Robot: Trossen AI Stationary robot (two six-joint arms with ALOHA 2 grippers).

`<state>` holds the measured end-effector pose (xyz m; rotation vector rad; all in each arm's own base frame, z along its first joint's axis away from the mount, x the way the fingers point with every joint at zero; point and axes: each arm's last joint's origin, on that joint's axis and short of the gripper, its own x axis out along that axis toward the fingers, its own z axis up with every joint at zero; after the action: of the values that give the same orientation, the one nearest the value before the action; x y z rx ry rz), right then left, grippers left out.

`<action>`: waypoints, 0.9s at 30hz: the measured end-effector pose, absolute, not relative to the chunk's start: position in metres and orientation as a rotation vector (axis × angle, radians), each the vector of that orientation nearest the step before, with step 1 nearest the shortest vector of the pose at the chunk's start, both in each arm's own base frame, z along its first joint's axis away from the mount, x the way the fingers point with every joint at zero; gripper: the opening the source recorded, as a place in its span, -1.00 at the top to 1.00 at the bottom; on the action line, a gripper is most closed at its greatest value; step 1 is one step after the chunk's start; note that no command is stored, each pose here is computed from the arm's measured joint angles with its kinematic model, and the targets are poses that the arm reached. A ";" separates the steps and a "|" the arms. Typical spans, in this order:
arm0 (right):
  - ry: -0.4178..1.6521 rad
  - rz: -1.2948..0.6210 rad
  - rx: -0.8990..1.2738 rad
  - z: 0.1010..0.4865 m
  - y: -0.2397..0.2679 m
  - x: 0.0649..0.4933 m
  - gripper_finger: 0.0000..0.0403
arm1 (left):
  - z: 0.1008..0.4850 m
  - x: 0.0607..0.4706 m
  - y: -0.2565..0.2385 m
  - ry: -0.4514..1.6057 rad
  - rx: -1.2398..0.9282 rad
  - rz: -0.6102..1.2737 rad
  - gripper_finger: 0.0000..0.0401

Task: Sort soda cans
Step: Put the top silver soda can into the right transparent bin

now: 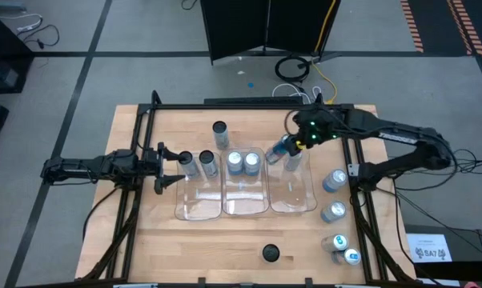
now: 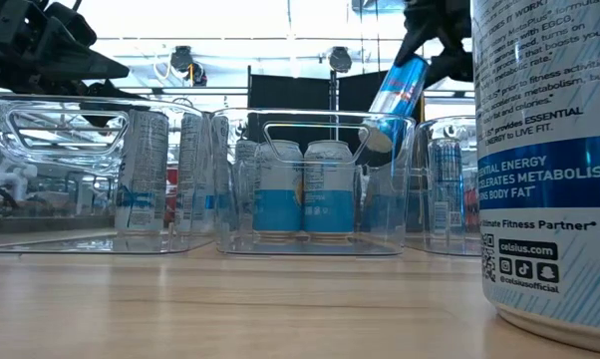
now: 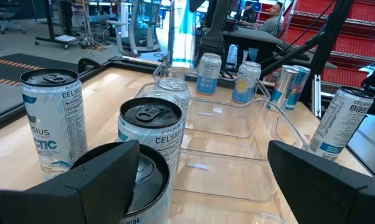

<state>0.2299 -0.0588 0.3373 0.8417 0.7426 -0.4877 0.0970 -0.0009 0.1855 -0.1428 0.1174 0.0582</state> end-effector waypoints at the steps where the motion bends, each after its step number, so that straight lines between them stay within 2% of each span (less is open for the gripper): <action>1: 0.770 -0.500 0.828 0.339 -0.060 0.233 -0.12 | 0.185 0.097 -0.001 0.117 -0.143 0.058 -0.81; 7: 0.972 -0.624 0.749 0.336 -0.068 0.254 -0.13 | 0.185 0.097 -0.001 0.117 -0.143 0.058 -0.81; 27: 1.177 -0.706 0.567 0.272 -0.067 0.310 -0.13 | 0.185 0.097 -0.001 0.117 -0.143 0.058 -0.81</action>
<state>0.3097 -0.0666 0.2719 0.5666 1.1770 -0.7061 0.0970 -0.0008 0.1855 -0.1427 0.1175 0.0585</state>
